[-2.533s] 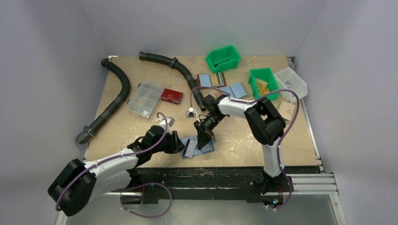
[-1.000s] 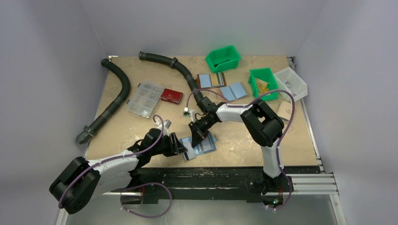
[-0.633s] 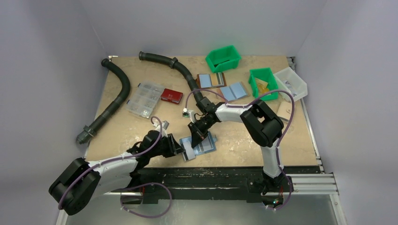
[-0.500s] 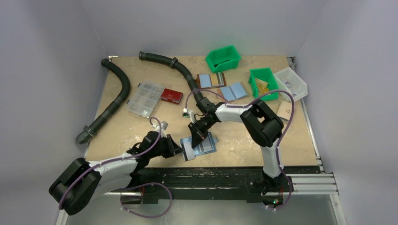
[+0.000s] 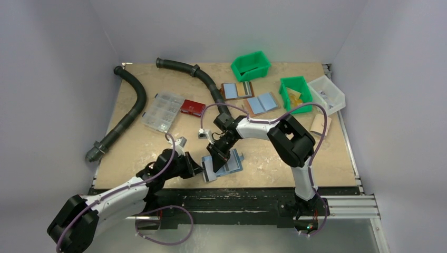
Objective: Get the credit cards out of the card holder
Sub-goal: Pick up the credit card from the card holder.
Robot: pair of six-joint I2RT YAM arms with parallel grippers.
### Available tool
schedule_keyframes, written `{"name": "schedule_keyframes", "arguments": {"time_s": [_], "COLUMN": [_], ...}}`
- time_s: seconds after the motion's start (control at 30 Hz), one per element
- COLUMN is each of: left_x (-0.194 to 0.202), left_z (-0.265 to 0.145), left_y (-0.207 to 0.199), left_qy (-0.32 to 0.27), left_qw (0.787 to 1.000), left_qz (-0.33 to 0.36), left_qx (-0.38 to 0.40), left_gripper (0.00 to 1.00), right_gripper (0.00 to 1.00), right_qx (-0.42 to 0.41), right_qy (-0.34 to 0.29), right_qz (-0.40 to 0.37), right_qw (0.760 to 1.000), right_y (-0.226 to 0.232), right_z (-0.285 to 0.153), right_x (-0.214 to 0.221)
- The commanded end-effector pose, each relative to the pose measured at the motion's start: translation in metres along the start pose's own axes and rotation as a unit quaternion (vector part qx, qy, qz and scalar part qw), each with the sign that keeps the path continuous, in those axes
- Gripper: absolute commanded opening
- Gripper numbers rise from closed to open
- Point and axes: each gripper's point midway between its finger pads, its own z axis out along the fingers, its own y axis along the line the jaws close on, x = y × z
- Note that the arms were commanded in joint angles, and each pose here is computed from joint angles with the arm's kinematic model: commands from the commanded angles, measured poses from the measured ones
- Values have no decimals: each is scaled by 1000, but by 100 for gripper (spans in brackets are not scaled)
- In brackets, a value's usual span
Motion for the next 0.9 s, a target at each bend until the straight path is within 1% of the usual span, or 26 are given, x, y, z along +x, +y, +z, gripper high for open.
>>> {"name": "schedule_keyframes", "arguments": {"time_s": [0.0,0.13,0.23,0.33,0.5,0.63,0.7,0.8,0.87], "left_x": [3,3,2,-4,-15,-33,-43,-56,-62], "left_z": [-4,-5,-8,-11,-16,-22,-25,-28,-26], "left_y": [18,15,12,2,-17,-49,-67,-94,-111], "left_qy": [8,8,10,0,-21,-50,-64,-80,-82], "left_qw": [999,999,999,999,997,992,987,976,968], "left_qz": [17,20,33,51,65,91,108,141,163], "left_qx": [-46,-42,-37,-16,21,72,103,145,171], "left_gripper": [0,0,0,0,0,0,0,0,0], "right_gripper": [15,15,16,18,20,23,25,28,33], "right_qx": [20,31,15,-10,-49,-59,-52,-18,12], "right_qy": [-1,3,1,3,-5,-41,-71,-129,-168], "right_qz": [-22,-14,-29,-61,-145,-203,-232,-268,-286], "right_qw": [1000,999,999,998,988,977,969,954,943], "right_y": [-3,-11,-2,14,44,66,75,83,82], "right_z": [-7,-6,-11,-21,-48,-86,-112,-158,-185], "right_x": [-8,-4,-8,-10,-16,-23,-27,-31,-32]}}
